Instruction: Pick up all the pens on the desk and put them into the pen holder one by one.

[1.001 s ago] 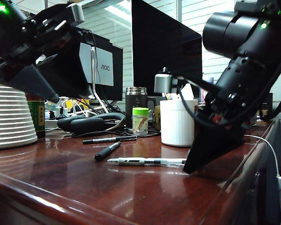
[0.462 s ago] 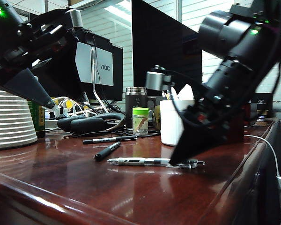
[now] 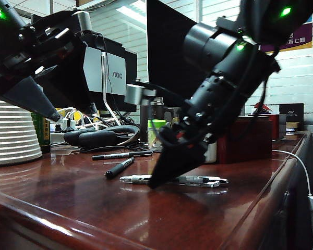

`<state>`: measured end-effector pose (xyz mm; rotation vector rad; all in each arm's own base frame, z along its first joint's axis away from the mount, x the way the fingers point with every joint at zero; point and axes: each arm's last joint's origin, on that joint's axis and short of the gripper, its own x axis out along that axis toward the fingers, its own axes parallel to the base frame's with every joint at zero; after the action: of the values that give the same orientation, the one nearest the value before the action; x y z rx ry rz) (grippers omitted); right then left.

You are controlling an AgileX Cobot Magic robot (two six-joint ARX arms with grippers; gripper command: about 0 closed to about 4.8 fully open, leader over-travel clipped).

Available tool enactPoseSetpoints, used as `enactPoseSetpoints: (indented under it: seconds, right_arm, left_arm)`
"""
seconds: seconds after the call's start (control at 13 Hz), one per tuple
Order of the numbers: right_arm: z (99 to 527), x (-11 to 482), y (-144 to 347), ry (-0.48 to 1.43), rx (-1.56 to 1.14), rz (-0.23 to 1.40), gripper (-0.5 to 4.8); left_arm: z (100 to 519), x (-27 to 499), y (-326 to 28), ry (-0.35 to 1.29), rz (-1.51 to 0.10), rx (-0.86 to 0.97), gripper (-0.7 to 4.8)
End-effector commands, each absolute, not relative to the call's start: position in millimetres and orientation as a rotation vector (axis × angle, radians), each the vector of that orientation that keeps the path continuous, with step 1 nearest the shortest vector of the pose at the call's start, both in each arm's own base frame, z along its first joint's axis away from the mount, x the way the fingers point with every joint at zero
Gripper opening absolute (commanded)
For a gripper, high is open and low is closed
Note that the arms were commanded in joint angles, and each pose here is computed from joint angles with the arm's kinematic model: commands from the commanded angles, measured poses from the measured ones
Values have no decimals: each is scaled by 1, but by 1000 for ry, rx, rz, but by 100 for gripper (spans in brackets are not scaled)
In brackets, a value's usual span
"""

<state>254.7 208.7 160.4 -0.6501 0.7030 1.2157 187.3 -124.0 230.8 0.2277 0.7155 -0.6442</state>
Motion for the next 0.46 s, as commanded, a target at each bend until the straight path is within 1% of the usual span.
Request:
enactPoseSetpoints:
  seconds: [0.08,0.15,0.31,0.46]
  right_arm:
    - [151,250,206,797,-678,1204,61]
    - [150,250,205,808,-679,1203,0]
    - [153,252,207,781,-668,1192,-6]
    - [173,260,213,715,-568,1138,-6]
  left_arm:
    - [232,187,-124,717,-627,231,461]
    - [232,187,-124,715,-626,232,461]
    - [232,187,-124,716,-626,232,461]
    - [232,187,-124,715,-626,232,461]
